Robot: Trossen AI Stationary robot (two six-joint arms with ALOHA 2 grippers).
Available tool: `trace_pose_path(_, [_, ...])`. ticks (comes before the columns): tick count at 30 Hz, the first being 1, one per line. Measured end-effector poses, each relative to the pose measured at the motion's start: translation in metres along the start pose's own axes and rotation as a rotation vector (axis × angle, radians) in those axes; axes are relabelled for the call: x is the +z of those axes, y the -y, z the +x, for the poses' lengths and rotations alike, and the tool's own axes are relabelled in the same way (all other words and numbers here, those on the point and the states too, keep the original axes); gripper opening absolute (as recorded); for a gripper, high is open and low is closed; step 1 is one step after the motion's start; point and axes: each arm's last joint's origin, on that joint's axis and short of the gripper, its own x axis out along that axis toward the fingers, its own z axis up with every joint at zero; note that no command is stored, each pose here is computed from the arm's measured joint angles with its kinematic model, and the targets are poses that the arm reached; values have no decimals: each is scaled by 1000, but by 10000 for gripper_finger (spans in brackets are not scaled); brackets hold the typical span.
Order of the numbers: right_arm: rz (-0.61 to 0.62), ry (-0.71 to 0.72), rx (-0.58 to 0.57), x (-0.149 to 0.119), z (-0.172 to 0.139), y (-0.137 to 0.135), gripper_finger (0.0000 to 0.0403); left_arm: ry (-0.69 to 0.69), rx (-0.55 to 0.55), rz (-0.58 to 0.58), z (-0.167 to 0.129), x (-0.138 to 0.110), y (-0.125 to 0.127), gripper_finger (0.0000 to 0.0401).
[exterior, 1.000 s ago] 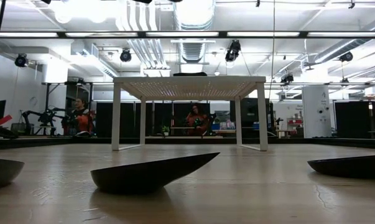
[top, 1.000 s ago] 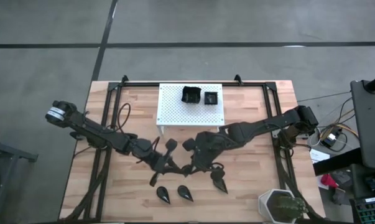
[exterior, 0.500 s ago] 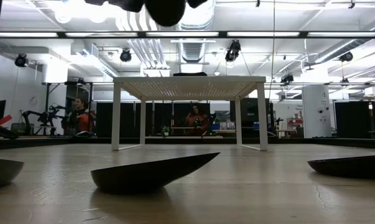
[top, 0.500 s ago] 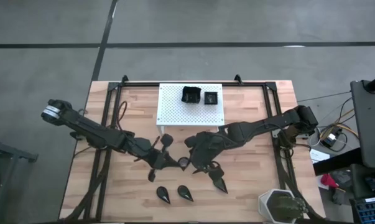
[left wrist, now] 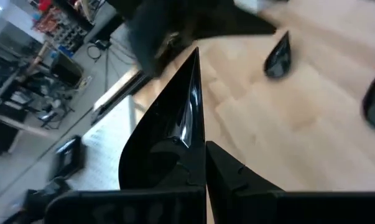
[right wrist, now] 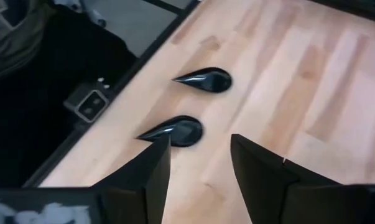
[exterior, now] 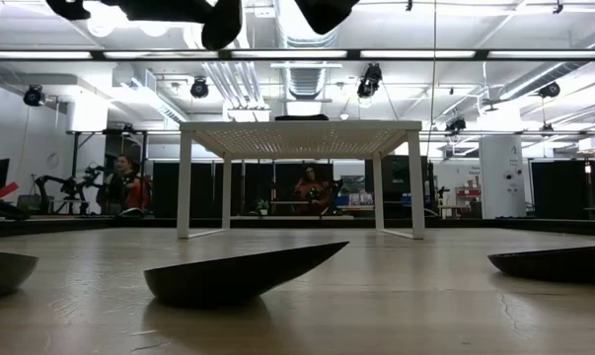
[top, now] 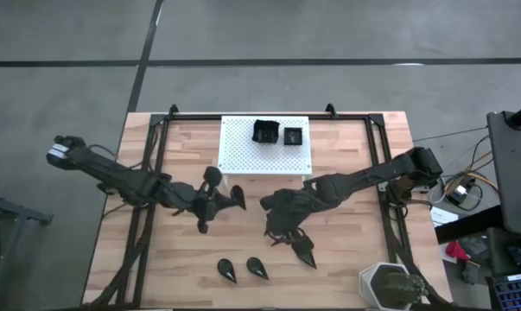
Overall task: Pick & Place Mini shaped plates
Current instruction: Put the drop shaped plate on the shelf
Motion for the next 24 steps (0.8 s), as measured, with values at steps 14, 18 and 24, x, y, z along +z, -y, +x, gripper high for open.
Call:
trace_pose_path(14, [-67, 169, -24, -17, 21, 3, 116, -219, -4, -100, -2, -19, -47, 0])
trace_pose_path(18, [-89, 215, -33, -24, 24, 3, 80, -243, -5, -117, -6, -20, -58, 0])
trace_pose_path(24, [-107, 273, -42, -39, 27, 1, 14, -258, -21, -130, -11, -17, -69, 0])
